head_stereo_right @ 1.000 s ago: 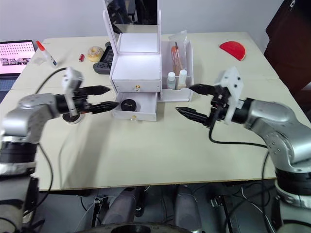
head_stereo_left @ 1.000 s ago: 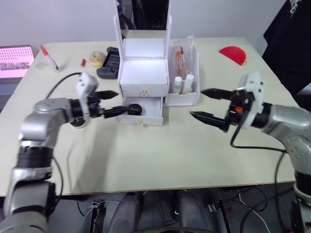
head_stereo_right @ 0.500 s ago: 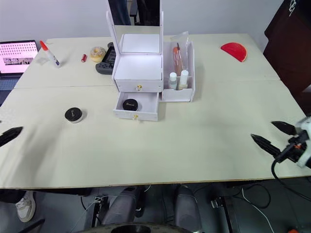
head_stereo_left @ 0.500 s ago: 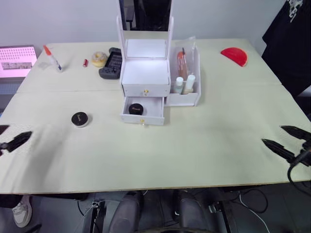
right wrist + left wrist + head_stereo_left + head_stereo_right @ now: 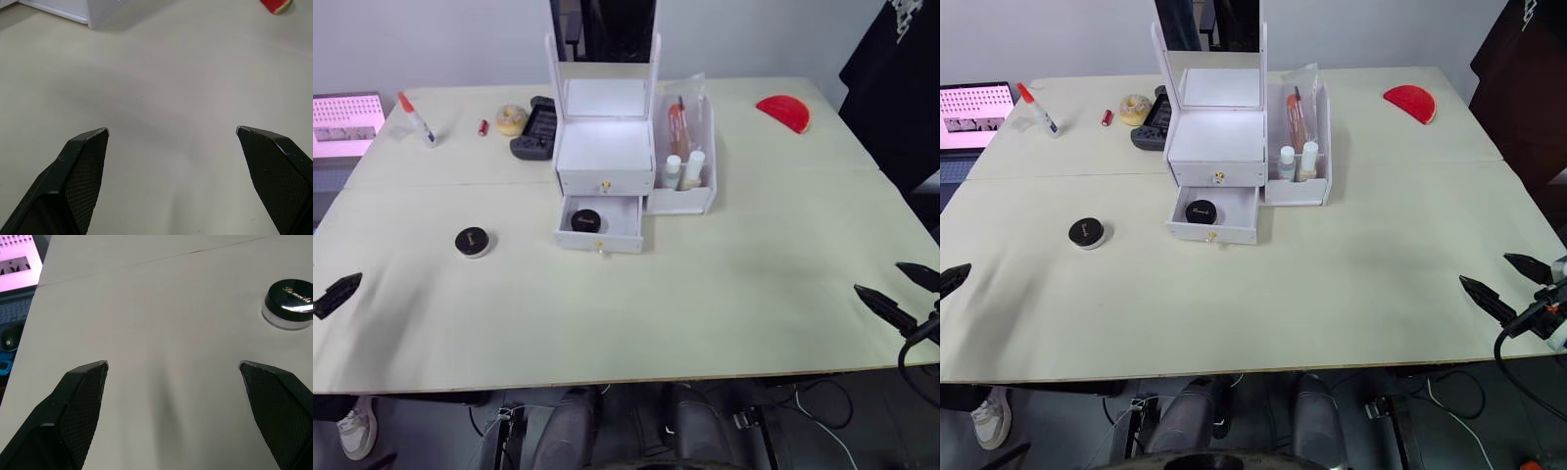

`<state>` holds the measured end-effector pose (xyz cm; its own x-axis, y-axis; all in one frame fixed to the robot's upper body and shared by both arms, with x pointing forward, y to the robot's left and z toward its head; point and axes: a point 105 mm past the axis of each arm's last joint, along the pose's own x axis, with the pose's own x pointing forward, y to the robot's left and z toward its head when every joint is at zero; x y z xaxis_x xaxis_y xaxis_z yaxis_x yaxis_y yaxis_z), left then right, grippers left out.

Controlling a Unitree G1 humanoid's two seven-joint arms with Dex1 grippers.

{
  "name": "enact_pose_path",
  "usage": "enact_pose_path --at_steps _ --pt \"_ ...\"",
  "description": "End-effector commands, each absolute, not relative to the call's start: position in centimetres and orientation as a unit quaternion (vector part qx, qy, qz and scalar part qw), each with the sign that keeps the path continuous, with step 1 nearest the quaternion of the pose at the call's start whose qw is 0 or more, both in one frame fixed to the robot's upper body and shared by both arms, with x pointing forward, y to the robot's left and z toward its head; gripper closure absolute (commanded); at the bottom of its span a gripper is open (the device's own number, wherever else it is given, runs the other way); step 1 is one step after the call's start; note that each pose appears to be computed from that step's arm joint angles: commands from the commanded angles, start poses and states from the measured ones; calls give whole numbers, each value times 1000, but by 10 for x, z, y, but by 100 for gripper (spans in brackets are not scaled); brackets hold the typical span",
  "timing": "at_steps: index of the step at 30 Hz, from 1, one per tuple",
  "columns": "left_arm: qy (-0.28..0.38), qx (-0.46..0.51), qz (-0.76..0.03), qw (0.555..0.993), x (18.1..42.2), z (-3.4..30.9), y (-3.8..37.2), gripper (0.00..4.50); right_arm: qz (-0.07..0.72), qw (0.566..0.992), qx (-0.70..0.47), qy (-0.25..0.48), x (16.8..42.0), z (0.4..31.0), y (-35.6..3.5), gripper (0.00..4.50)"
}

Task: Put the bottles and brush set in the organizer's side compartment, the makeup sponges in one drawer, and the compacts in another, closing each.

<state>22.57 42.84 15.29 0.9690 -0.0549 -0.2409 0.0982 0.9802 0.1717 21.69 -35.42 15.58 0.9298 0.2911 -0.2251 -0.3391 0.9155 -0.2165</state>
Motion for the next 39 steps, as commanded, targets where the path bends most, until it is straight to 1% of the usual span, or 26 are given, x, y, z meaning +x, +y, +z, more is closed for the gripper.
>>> enact_pose_path --at_steps 1,2,4,8,10,14,16,18,23,27,33,39 --pt "99 107 -56 988 234 169 419 2 168 974 -143 62 221 178 -346 0" --pt "99 108 -61 987 236 170 416 2 171 973 -143 58 222 180 -343 0" --pt "94 103 -85 987 245 171 400 2 205 966 -147 49 229 191 -324 0" --pt "88 91 -125 984 259 169 368 2 300 943 -144 24 244 218 -271 0" --pt "83 84 -135 984 265 168 353 2 356 923 -143 14 249 230 -241 0" --pt "75 71 -121 987 272 160 334 2 457 878 -143 -12 266 250 -182 0" --pt "75 55 -106 990 274 154 329 2 500 852 -155 -15 273 253 -158 0" --pt "72 43 -85 993 276 149 323 2 527 833 -165 -22 282 256 -142 0" --pt "67 19 -38 997 293 137 299 2 571 801 -176 -34 299 263 -116 0" --pt "75 11 -7 997 305 124 294 2 586 790 -177 -37 305 264 -106 0" --pt "93 13 12 996 319 107 296 2 600 781 -171 -38 306 259 -96 0" --pt "103 14 10 995 329 96 296 2 601 781 -166 -42 304 258 -93 0"
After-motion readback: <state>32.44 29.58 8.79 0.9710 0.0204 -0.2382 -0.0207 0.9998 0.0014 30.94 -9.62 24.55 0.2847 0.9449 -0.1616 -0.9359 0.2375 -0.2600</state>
